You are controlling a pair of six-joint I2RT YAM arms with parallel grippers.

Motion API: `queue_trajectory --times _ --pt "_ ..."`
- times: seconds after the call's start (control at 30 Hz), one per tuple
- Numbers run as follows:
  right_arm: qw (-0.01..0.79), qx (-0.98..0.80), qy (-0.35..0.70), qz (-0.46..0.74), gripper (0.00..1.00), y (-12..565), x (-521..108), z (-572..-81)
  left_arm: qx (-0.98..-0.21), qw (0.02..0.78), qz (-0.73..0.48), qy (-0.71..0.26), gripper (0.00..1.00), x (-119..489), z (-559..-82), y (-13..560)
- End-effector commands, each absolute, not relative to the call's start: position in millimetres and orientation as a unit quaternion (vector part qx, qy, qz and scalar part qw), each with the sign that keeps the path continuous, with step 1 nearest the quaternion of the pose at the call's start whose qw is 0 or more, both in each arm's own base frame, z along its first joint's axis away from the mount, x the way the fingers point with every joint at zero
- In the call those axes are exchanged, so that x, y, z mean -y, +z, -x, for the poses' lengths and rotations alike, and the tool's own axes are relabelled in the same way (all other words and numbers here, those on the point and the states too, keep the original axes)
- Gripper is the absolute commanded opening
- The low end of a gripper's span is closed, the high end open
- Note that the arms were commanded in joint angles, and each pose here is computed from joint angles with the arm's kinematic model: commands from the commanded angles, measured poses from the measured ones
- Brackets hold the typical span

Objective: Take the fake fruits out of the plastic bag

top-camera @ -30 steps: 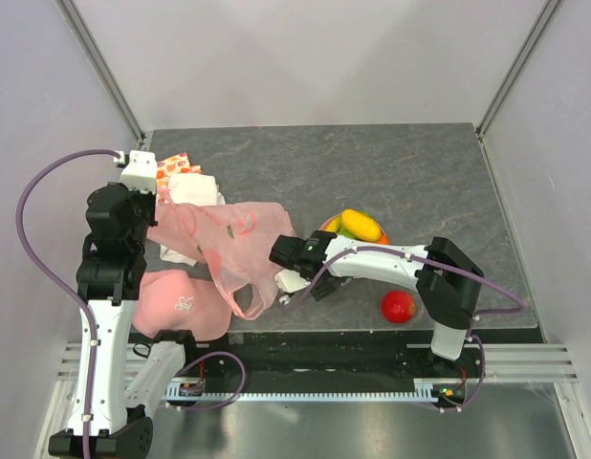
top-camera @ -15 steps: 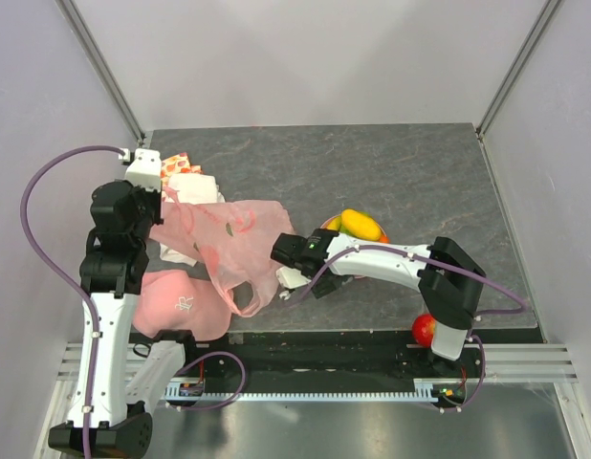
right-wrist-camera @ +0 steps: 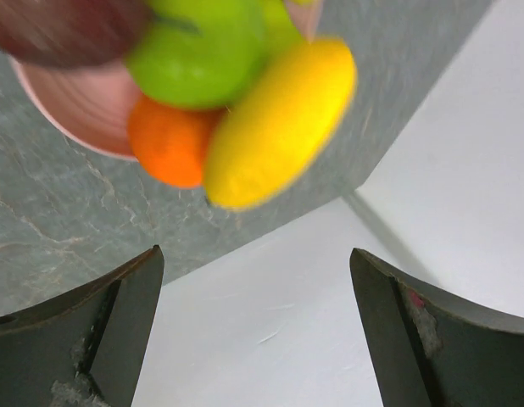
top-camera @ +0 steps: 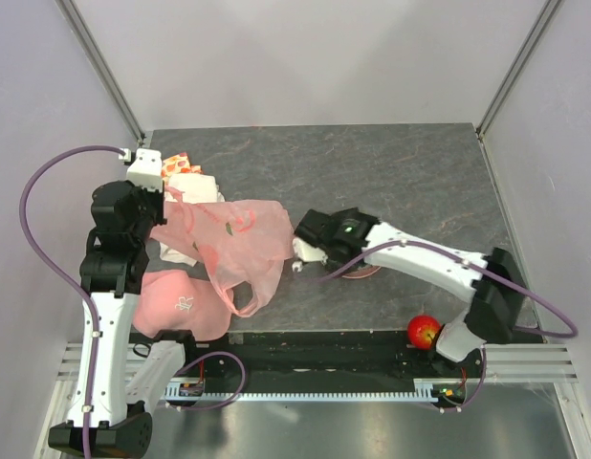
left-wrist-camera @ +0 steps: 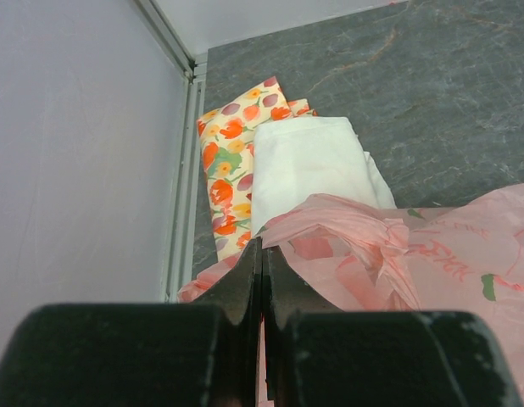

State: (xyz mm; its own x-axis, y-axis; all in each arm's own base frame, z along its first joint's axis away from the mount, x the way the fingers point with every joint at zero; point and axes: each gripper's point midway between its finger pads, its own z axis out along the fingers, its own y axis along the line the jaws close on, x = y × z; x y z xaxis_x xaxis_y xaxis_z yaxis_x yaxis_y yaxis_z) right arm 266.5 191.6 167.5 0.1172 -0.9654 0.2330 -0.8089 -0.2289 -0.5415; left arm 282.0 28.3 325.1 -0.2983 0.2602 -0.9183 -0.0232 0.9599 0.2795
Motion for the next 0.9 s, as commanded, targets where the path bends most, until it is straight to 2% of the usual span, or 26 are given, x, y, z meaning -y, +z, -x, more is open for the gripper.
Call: queue_trajectory --times 0.0,0.07,0.13,0.23,0.33,0.37,0.53,0.63,0.77,0.87 --pt "0.240 -0.711 -0.264 0.606 0.98 232.1 -135.0 -269.2 -0.788 0.605 -0.065 0.091 0.02 -19.8 -282.0 338.0" --pt "0.231 -0.763 -0.206 0.568 0.98 227.4 -102.8 -257.5 -0.788 0.606 -0.066 0.085 0.01 -17.9 -284.9 339.6" --pt "0.167 -0.799 -0.168 0.553 0.98 207.4 -65.0 -236.2 -0.786 0.609 -0.069 0.077 0.02 -14.6 -288.3 340.0" --pt "0.091 -0.826 -0.064 0.552 0.98 186.5 -46.7 -194.4 -0.788 0.608 -0.073 0.064 0.02 -10.0 -292.6 334.7" --pt "0.036 -0.844 -0.019 0.535 0.98 166.2 -36.0 -171.2 -0.794 0.602 -0.066 0.055 0.12 -8.3 -294.6 328.9" --pt "0.025 -0.842 -0.016 0.538 0.98 161.2 -33.1 -168.3 -0.794 0.602 -0.065 0.055 0.19 -8.5 -294.8 329.2" --pt "-0.072 -0.826 0.057 0.556 0.98 118.7 -27.2 -142.7 -0.796 0.599 -0.069 0.061 0.24 -9.9 -295.3 326.8" --pt "-0.094 -0.807 0.101 0.574 0.98 105.4 -30.3 -131.7 -0.803 0.588 -0.072 0.066 0.27 -11.5 -295.5 319.9" --pt "-0.108 -0.821 0.147 0.540 0.98 100.9 -45.2 -126.6 -0.812 0.572 -0.082 0.085 0.39 -17.2 -296.3 312.6" --pt "-0.085 -0.833 0.197 0.509 0.98 106.1 -66.2 -124.5 -0.818 0.561 -0.086 0.094 0.46 -19.8 -301.3 303.5"
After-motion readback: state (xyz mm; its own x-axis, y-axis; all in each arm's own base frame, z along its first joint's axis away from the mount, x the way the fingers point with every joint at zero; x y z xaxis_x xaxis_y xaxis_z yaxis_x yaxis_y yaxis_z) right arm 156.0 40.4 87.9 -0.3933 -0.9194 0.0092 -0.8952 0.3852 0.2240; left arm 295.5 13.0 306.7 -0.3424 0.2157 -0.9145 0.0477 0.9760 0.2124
